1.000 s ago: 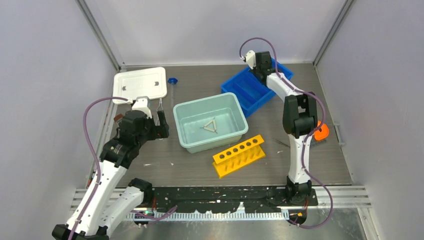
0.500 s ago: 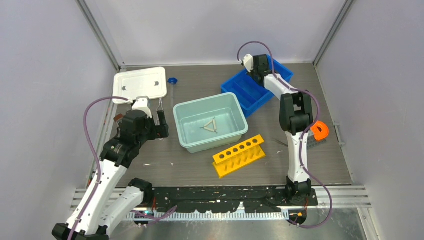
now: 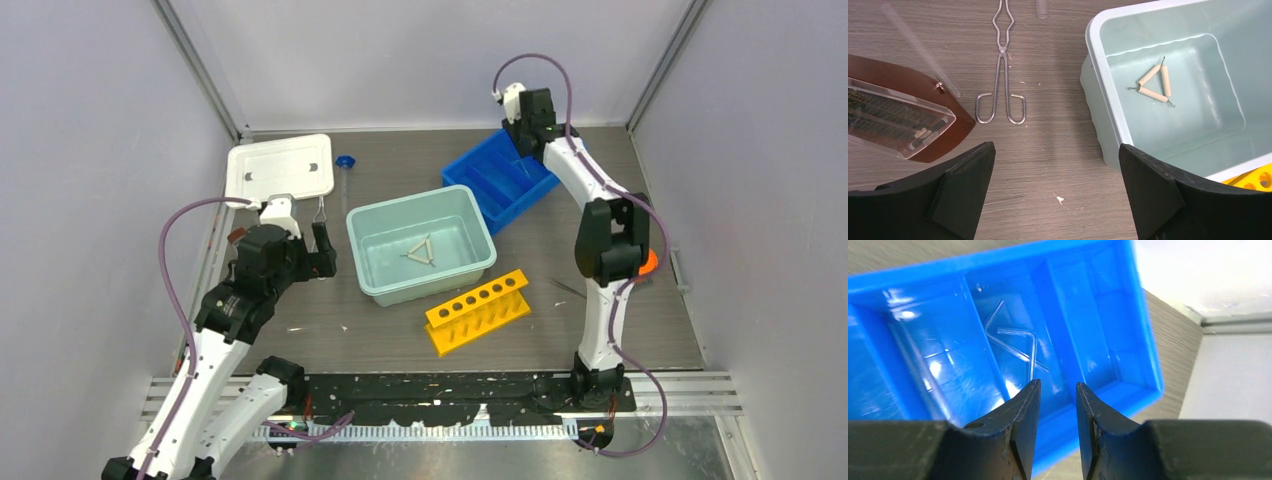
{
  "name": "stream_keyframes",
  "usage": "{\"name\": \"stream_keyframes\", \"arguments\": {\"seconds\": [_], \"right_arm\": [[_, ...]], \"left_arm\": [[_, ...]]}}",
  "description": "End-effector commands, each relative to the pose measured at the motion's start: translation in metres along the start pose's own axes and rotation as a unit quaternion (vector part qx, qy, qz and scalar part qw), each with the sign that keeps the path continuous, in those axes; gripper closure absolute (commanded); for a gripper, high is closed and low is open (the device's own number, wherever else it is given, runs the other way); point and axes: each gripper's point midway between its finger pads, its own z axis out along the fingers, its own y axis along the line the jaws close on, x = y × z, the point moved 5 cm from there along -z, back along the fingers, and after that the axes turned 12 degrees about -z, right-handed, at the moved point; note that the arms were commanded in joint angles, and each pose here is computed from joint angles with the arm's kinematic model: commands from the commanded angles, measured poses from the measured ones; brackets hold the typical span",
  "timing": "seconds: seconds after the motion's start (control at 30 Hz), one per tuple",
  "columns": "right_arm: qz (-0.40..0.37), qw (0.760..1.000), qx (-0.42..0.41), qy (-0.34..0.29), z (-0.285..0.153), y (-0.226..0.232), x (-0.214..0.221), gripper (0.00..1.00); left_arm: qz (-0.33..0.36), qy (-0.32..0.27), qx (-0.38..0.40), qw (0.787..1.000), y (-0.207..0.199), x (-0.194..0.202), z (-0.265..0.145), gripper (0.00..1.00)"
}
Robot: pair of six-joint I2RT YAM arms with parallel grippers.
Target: Organize the chemistry lab equipment
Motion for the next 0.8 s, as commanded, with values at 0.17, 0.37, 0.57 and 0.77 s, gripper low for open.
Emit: {"name": "stream_keyframes", "arguments": {"seconds": [0.17,0.37,0.57,0.77], "right_arm": [[0.323,0.945,0.032,-0.044,-0.158,-0.028,-0.017,0.65],[0.432,0.902,-0.014,-0.007,-0.215,0.009,0.019,0.69],[0.479,0.875,-0.062,-0.019,-0.257,0.051,0.058,0.68],[0.425,0.904,-0.032,0.022,-0.266,0.072,0.108,0.66]], "left_arm": [[0.004,-0.005,0.039,0.999,-0.010,-0.003,-0.005,0.02],[0.003,0.001,0.070,0.998,-0.015,0.002,-0.010,0.02],[0.001,-0.013,0.075,0.997,-0.013,0.001,-0.016,0.02],[-0.001,-0.005,0.082,0.997,-0.016,0.002,-0.015,0.02]]}}
